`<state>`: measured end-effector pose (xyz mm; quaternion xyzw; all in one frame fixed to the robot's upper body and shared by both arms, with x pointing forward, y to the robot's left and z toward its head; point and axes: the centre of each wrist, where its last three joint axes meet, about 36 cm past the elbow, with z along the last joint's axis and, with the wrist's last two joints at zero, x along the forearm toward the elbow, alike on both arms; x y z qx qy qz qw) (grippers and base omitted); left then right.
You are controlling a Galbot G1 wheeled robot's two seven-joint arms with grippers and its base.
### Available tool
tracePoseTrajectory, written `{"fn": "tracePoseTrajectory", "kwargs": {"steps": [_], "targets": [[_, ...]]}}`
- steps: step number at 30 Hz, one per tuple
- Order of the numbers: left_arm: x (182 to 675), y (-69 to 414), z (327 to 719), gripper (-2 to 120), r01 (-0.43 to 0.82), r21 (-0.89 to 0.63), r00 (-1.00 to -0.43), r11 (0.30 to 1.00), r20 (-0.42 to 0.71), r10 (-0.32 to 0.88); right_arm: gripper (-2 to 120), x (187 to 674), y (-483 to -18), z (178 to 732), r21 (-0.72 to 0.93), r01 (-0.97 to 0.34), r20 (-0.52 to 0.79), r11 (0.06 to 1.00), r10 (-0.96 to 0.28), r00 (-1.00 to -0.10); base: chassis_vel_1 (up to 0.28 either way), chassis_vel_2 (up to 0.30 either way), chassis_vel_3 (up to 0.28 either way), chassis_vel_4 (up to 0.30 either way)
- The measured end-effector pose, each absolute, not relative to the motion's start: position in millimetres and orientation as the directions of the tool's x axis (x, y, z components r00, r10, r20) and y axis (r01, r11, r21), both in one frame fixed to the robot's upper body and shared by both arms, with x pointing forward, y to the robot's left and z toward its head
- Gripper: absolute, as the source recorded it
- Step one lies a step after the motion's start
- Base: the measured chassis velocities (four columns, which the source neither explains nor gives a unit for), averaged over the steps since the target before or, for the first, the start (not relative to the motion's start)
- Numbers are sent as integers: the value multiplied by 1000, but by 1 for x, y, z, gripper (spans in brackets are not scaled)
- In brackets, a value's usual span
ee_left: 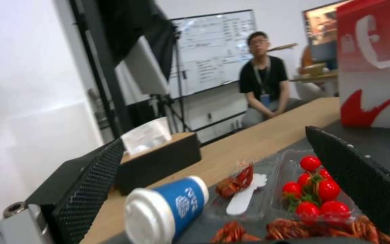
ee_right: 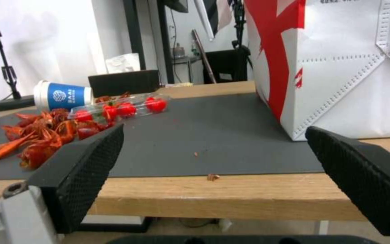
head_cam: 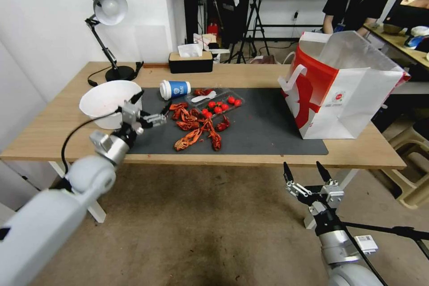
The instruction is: Pick up the trash from the table and place it into the takeout bag.
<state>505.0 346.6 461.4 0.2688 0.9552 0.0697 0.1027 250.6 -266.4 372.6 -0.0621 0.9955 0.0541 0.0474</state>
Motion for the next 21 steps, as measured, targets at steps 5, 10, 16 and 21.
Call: {"fn": "tracePoseTrajectory", "kwargs": {"steps": [5, 10, 16, 21], "targets": [[548, 352, 481, 100, 580, 254, -771, 774, -136, 622, 100, 250, -266, 372, 99, -130, -98, 987, -120, -988, 0, 0, 0, 0], [588, 361, 495, 100, 629, 330, -724, 704, -81, 685, 100, 249, -266, 372, 96, -131, -96, 987, -122, -988, 0, 0, 0, 0], [645, 372, 530, 100, 694, 457, -653, 557, 72, 754, 100, 249, -267, 372, 95, -129, -94, 987, -120, -988, 0, 0, 0, 0], [677, 366, 546, 100, 717, 510, -635, 475, 196, 748, 100, 249, -268, 370, 94, -124, -91, 988, -116, -989, 0, 0, 0, 0]]}}
